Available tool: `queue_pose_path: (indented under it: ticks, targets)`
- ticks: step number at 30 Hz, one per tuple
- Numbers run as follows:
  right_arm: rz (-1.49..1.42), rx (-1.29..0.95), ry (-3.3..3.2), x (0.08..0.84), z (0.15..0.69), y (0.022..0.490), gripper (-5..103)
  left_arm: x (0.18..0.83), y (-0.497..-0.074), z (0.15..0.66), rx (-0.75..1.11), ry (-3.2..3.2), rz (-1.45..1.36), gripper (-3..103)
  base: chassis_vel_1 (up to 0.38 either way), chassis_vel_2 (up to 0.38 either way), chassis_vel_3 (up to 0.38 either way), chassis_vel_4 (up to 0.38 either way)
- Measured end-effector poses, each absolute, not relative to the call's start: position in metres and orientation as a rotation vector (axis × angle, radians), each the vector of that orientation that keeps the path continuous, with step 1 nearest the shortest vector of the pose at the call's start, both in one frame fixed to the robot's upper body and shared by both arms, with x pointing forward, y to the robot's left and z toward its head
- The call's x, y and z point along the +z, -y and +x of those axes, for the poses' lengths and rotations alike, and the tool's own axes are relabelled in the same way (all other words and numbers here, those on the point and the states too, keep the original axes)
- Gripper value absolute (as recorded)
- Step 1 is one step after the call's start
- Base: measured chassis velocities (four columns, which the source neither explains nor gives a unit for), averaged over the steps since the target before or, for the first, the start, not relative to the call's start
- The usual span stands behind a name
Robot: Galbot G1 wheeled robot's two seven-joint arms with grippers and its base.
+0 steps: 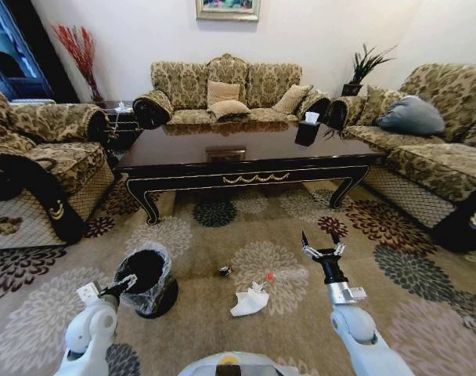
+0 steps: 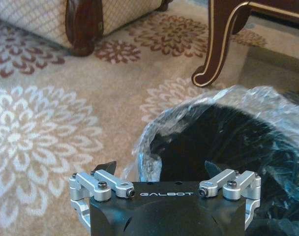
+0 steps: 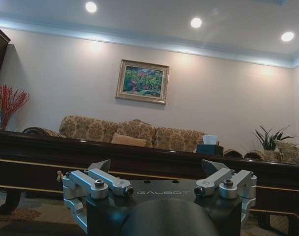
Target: Move to the front of the table and pick up the trash from the floor, then place it into the trash bin.
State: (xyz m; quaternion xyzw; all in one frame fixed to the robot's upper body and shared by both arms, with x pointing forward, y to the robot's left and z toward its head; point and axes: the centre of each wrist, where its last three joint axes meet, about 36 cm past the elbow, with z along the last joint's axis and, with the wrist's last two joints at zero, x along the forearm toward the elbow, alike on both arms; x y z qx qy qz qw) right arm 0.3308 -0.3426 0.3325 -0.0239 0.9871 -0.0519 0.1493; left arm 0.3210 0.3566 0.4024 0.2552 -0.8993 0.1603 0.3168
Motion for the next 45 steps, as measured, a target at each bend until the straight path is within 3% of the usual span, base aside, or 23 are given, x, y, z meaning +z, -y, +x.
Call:
queue_pose_path:
  ticks: [15, 17, 20, 22, 26, 38, 41, 45]
  targets:
    - [-0.075, -0.158, -2.850, 0.323, 0.334, 0.341, 100, 0.370, -0.362, 0.334, 0.427, 2.314, 0.724, 101, 0.000, 0.000, 0.000, 0.000]
    - [-0.075, -0.158, -2.850, 0.322, 0.335, 0.341, 100, 0.369, -0.362, 0.335, 0.421, 2.314, 0.727, 96, 0.000, 0.000, 0.000, 0.000]
    - [-0.076, -0.157, -2.850, 0.320, 0.336, 0.341, 100, 0.367, -0.361, 0.335, 0.398, 2.315, 0.738, 80, 0.000, 0.000, 0.000, 0.000]
    - [-0.076, -0.157, -2.850, 0.320, 0.336, 0.341, 100, 0.366, -0.361, 0.335, 0.393, 2.315, 0.739, 80, 0.000, 0.000, 0.000, 0.000]
    - [-0.081, -0.155, -2.848, 0.319, 0.337, 0.340, 100, 0.367, -0.361, 0.335, 0.377, 2.322, 0.743, 59, 0.000, 0.000, 0.000, 0.000]
    - [-0.086, -0.162, -2.845, 0.320, 0.338, 0.341, 100, 0.370, -0.368, 0.334, 0.294, 2.325, 0.773, 21, 0.000, 0.000, 0.000, 0.000]
    - [-0.065, -0.172, -2.849, 0.318, 0.340, 0.344, 100, 0.377, -0.373, 0.331, 0.225, 2.338, 0.800, 6, 0.000, 0.000, 0.000, 0.000]
    - [-0.022, -0.170, -2.871, 0.311, 0.344, 0.345, 100, 0.393, -0.380, 0.324, 0.171, 2.370, 0.833, 4, 0.000, 0.000, 0.000, 0.000]
